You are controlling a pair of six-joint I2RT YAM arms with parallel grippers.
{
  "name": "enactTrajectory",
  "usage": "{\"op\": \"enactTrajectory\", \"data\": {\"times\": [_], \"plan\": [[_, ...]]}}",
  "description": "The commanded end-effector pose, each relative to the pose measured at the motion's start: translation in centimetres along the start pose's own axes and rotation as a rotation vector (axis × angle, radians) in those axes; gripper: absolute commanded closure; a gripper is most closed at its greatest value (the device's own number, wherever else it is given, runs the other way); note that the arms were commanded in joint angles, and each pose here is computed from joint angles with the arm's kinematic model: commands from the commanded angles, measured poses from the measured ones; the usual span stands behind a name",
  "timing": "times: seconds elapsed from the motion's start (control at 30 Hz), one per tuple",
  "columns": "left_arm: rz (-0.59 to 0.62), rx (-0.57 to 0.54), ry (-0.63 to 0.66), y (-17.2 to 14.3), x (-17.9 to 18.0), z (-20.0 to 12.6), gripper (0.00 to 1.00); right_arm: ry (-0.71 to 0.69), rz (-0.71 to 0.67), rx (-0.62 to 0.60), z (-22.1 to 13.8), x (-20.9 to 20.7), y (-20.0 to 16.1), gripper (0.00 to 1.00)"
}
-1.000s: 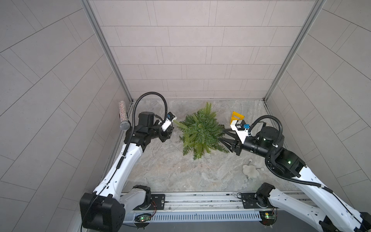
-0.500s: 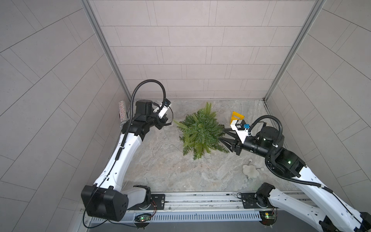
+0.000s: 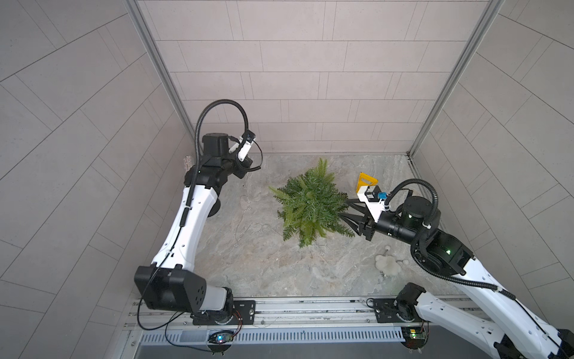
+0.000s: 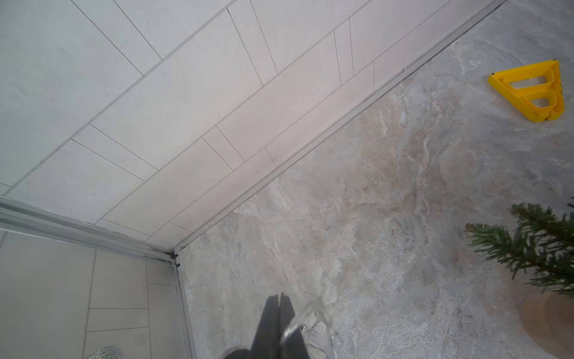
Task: Remove string lights from the small christmas tree
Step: Place the light string at the center of the board.
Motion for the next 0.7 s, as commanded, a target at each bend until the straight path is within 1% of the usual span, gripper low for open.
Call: {"op": "enactTrajectory", "data": {"times": [0.0,0.1,0.2,0.27,0.37,0.53,0.57,0.67], "plan": [[-0.033,-0.017,0.020,0.3,1.2,1.5,1.00,-0.011,-0.017,-0.018,-0.4,0.1,0.1,0.48],[-0.078,-0.008,0.018,-0.3,1.3,3.7,1.00,-0.089,-0.013,-0.013,-0.4,-0.5,0.0,0.48],[-0.143,0.042,0.050,-2.4,1.3,6.5,1.00,-0.228,-0.004,-0.014,-1.0,-1.6,0.2,0.48],[-0.167,0.064,0.045,-3.9,0.8,8.3,1.00,-0.364,0.012,-0.022,-1.7,-2.8,0.4,0.46],[-0.193,0.066,0.034,-5.4,0.0,10.4,1.00,-0.557,0.044,-0.009,-2.3,-4.7,0.0,0.45],[-0.225,0.118,-0.004,-7.7,-1.2,13.3,1.00,-0.799,0.137,-0.019,-2.6,-8.2,-2.0,0.43],[-0.228,0.123,-0.010,-8.1,-1.4,13.7,0.99,-0.871,0.168,-0.032,-2.9,-9.3,-2.7,0.43],[-0.244,0.130,-0.018,-8.9,-2.0,14.3,0.89,-1.023,0.281,-0.071,-4.1,-12.6,-5.0,0.43]]}}
Point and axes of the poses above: each gripper's point midway between its finger pads, its own z axis out along the fingers, its own x axis along the line the jaws close on, y = z × x, the point moved 10 cm from there along -z, back along the fingers, and after that the axes turned 8 degrees about z, right-handed, at the moved point
